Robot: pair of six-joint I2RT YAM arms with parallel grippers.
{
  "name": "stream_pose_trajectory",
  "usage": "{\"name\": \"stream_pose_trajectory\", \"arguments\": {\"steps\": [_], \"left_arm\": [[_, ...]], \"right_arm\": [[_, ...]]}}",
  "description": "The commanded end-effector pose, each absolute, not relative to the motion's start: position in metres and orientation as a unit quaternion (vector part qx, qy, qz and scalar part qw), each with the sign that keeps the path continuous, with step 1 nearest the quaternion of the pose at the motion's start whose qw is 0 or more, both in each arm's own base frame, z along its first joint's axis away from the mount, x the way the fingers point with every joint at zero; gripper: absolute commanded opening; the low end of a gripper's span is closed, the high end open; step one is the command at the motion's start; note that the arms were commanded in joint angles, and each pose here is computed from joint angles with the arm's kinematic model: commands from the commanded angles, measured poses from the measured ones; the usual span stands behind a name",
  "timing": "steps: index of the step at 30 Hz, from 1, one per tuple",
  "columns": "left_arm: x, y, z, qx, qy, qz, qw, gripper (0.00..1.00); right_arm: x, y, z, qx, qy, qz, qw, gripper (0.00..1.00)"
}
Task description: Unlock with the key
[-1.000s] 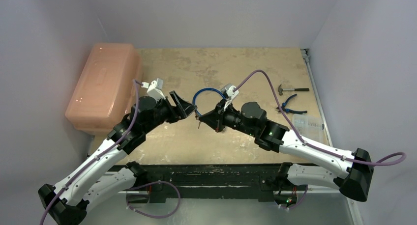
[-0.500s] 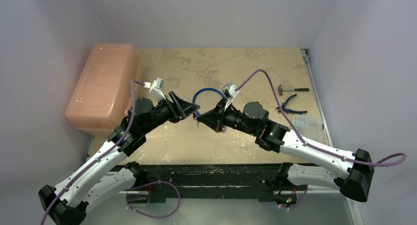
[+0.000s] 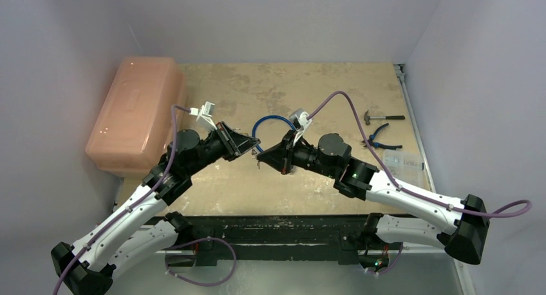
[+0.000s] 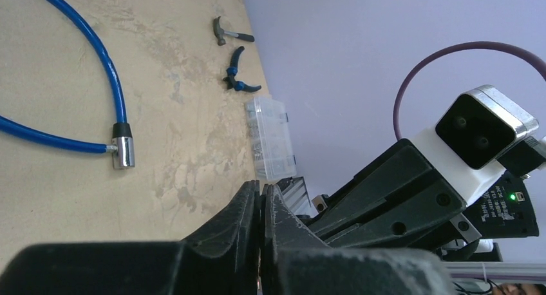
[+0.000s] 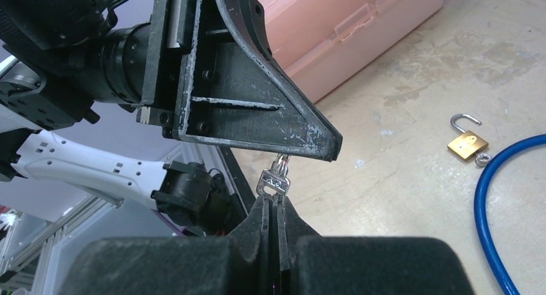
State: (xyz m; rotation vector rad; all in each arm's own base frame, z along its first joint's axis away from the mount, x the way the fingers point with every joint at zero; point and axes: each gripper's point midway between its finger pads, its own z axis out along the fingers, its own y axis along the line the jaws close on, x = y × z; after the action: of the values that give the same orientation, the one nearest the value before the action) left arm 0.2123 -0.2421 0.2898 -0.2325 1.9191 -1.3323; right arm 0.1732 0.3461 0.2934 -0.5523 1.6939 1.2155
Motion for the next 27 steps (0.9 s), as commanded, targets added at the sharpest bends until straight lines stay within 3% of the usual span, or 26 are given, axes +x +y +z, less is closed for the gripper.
{"name": "stream_pose_trajectory", "arguments": {"steps": [1,3,4,7,9,18,27], "left_arm": [[0.212,-0.242,0.298,-0.086,0.74,-0.537,0.396,0.0],[0.212,-0.242,0.296,-0.087,0.741,-0.535,0.397,0.0],[0.212,-0.241,0.296,-0.088,0.74,-0.534,0.399,0.0],[0.212,-0.24,0.298,-0.083,0.739,-0.531,0.405,0.0],[0.212,-0.239,0.301,-0.078,0.739,-0.529,0.411,0.0],[0.21,-0.238,0.323,-0.053,0.717,-0.539,0.44,0.0],[0.207,-0.239,0.348,-0.04,0.684,-0.566,0.458,0.0]], "right_arm": [[0.171,0.35,0.312,-0.229,0.67,0.519,0.48,0.0],[0.17,0.353,0.311,-0.234,0.672,0.519,0.473,0.0],[0.171,0.354,0.311,-0.234,0.673,0.518,0.473,0.1],[0.171,0.353,0.311,-0.226,0.677,0.519,0.47,0.63],[0.171,0.352,0.312,-0.22,0.677,0.523,0.469,0.78],[0.162,0.356,0.332,-0.205,0.651,0.567,0.461,0.78],[0.158,0.363,0.343,-0.21,0.634,0.591,0.453,0.62]]}}
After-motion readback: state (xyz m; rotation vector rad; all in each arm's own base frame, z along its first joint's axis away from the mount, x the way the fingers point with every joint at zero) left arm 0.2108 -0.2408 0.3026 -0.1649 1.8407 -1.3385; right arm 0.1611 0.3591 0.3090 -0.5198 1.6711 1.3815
